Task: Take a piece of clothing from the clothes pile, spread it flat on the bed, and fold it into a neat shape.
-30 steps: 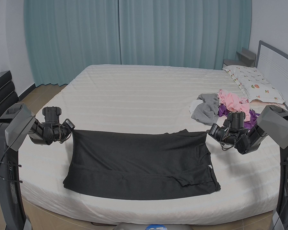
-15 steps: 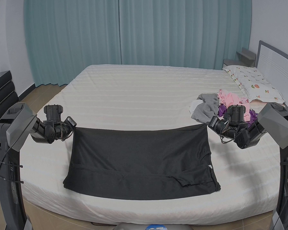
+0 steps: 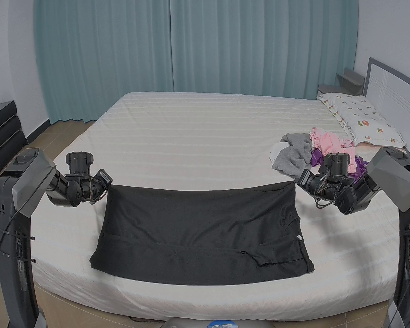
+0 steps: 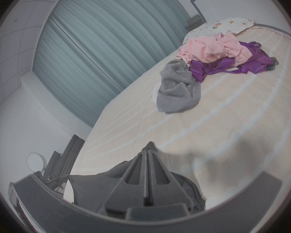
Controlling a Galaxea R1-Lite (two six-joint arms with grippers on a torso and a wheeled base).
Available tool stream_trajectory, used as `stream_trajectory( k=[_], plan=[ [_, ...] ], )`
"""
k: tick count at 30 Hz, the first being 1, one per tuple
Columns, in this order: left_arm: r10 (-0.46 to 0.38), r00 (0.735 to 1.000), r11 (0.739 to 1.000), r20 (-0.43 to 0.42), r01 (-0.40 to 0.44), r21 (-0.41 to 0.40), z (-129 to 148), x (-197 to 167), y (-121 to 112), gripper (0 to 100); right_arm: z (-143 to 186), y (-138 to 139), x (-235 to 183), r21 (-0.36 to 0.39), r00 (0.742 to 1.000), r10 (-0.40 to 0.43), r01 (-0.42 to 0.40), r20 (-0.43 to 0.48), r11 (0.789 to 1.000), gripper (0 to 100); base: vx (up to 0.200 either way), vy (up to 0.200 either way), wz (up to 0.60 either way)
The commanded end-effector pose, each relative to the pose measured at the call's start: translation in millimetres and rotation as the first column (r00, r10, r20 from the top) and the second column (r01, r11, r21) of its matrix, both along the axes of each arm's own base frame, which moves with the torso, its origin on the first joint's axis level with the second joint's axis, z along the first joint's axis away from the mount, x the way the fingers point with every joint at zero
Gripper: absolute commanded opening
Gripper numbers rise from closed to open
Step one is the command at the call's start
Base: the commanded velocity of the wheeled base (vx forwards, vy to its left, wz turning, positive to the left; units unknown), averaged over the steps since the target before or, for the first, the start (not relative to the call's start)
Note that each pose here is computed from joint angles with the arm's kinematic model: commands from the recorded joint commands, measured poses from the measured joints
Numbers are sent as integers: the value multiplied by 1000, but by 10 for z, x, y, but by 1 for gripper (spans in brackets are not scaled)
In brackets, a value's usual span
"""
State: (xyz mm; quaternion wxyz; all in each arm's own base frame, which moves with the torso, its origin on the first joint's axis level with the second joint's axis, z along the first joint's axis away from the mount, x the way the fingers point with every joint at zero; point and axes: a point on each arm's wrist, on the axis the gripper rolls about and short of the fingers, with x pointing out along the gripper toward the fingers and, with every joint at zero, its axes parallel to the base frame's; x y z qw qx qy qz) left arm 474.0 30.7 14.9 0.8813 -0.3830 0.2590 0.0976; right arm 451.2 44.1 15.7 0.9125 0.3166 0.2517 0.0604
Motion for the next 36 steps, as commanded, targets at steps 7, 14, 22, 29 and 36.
stream_trajectory(
  k=[7,14,22,29,36],
  plan=[
    [-19,999,999,-47,21,50,109,-285,57,0,66,-28,-261,-2,999,12,-12,-48,1000,0,0,0,0],
    [-9,996,998,-88,14,58,161,-518,134,0,81,-47,-575,7,993,48,-47,-110,999,0,0,0,0],
    [-61,984,995,-168,74,70,104,-845,127,0,38,-106,-839,9,986,58,-58,-159,998,0,0,0,0],
    [-78,971,992,-227,98,76,-33,-1024,106,0,-105,-145,-1031,8,979,60,-59,-195,998,0,0,0,0],
    [-99,953,988,-286,129,87,-172,-1165,84,0,-219,-151,-1156,0,968,77,-79,-241,997,0,0,0,0]
  ],
)
